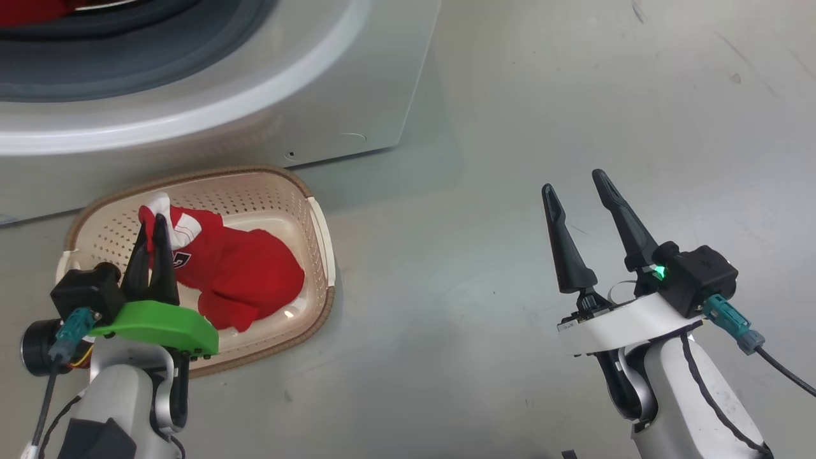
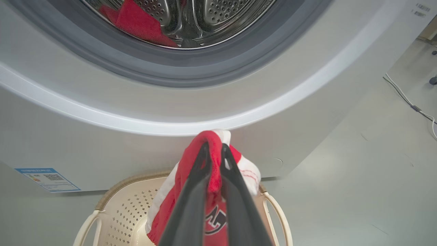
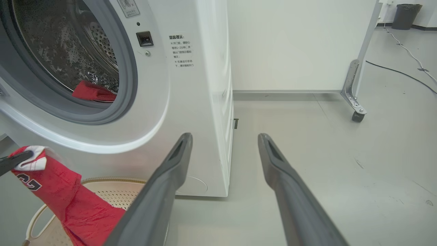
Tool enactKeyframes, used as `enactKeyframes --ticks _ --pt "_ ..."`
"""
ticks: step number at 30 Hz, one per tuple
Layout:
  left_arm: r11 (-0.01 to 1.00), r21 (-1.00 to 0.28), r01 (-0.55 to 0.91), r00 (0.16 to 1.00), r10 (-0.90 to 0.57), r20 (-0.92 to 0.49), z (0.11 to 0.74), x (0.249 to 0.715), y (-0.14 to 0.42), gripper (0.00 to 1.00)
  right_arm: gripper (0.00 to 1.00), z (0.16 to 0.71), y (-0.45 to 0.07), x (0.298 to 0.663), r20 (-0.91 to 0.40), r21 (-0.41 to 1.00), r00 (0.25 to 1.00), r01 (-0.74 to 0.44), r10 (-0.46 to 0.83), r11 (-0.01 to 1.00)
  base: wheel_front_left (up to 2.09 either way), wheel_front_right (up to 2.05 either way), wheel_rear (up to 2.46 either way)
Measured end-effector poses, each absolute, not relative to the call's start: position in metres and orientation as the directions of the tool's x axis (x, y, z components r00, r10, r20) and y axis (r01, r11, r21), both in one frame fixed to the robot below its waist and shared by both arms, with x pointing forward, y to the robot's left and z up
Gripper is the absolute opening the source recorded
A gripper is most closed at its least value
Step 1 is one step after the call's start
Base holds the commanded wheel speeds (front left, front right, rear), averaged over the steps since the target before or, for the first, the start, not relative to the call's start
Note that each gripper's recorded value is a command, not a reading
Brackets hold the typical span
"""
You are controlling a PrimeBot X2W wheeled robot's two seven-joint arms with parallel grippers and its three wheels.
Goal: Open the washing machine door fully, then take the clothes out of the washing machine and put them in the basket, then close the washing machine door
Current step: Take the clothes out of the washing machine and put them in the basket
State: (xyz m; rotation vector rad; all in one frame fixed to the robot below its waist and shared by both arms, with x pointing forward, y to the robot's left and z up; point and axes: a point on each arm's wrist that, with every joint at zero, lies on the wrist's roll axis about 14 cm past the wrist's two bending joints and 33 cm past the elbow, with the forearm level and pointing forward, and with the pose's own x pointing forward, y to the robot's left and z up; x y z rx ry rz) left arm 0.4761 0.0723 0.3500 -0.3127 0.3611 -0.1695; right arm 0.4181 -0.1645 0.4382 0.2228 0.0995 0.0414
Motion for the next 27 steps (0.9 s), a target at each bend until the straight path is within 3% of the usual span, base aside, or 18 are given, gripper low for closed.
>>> enactKeyframes --ticks 15,27 --pt "0.938 -0.345 0.035 0.769 -0.246 -0.590 0.231 0.479 0.058 0.00 1.00 0.403 -0.169 0.452 -0.143 0.212 0.988 -0.023 0.055 0.977 0.00 0.00 0.00" --pt "0.939 -0.341 -0.031 0.569 -0.264 -0.779 0.157 0.450 0.053 0.00 1.00 0.369 -0.164 0.463 -0.204 0.218 0.976 -0.029 0.074 0.975 0.00 0.00 0.00"
